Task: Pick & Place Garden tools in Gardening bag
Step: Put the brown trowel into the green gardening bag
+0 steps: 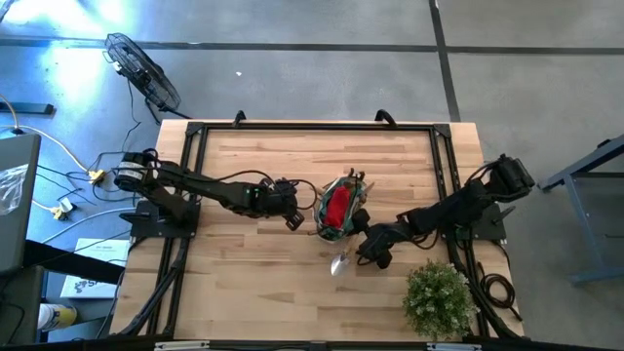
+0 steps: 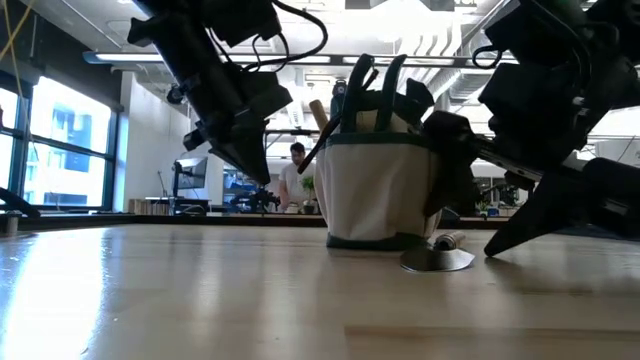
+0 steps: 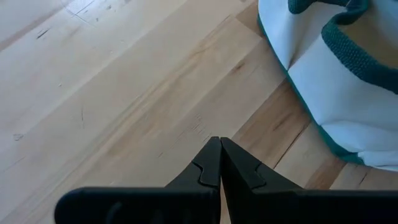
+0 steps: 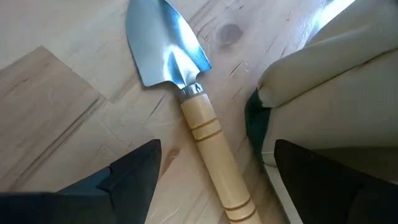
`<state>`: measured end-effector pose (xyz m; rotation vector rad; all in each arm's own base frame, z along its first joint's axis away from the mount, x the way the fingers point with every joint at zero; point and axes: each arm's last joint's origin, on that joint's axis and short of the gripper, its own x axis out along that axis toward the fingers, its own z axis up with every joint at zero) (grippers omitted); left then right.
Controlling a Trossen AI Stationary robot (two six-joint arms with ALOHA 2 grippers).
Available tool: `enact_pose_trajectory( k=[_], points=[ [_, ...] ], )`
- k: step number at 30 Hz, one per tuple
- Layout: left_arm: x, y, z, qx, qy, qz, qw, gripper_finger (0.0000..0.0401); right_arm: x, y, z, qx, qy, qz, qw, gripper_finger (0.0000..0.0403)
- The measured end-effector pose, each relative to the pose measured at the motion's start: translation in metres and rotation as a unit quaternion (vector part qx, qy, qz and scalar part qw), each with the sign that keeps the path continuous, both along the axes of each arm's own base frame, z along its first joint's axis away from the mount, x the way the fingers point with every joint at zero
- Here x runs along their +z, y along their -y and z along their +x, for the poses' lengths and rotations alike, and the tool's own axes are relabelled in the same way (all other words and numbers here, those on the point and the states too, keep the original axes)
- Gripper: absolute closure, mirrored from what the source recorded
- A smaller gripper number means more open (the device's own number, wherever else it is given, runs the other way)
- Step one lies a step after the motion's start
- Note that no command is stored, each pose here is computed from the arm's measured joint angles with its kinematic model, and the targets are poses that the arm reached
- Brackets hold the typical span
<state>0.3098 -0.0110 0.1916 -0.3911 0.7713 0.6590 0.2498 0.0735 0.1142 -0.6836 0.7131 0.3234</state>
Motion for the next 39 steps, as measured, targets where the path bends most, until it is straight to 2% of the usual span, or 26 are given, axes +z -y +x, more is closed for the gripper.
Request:
enact_pose_trajectory(
  k=[15, 25, 33, 39],
  points=[
    [0.0, 0.001, 0.0, -0.001, -0.001, 0.0, 1.0, 0.0401, -0.015, -0.006, 0.001, -0.002, -0.031, 0.026, 0.999, 0.0099],
    [0.0, 0.001, 0.0, -0.003, -0.002, -0.003, 1.0, 0.0401, -0.013, -0.001, 0.007, -0.004, -0.042, 0.06, 0.997, 0.0141],
    [0.0, 0.001, 0.0, -0.001, 0.001, -0.013, 1.0, 0.0401, -0.021, 0.003, 0.009, -0.013, -0.058, 0.071, 0.996, 0.0147],
    [-0.001, 0.002, 0.0, 0.0, 0.003, -0.021, 1.0, 0.0401, -0.029, 0.009, 0.014, -0.039, -0.069, 0.112, 0.991, 0.0147]
  ],
)
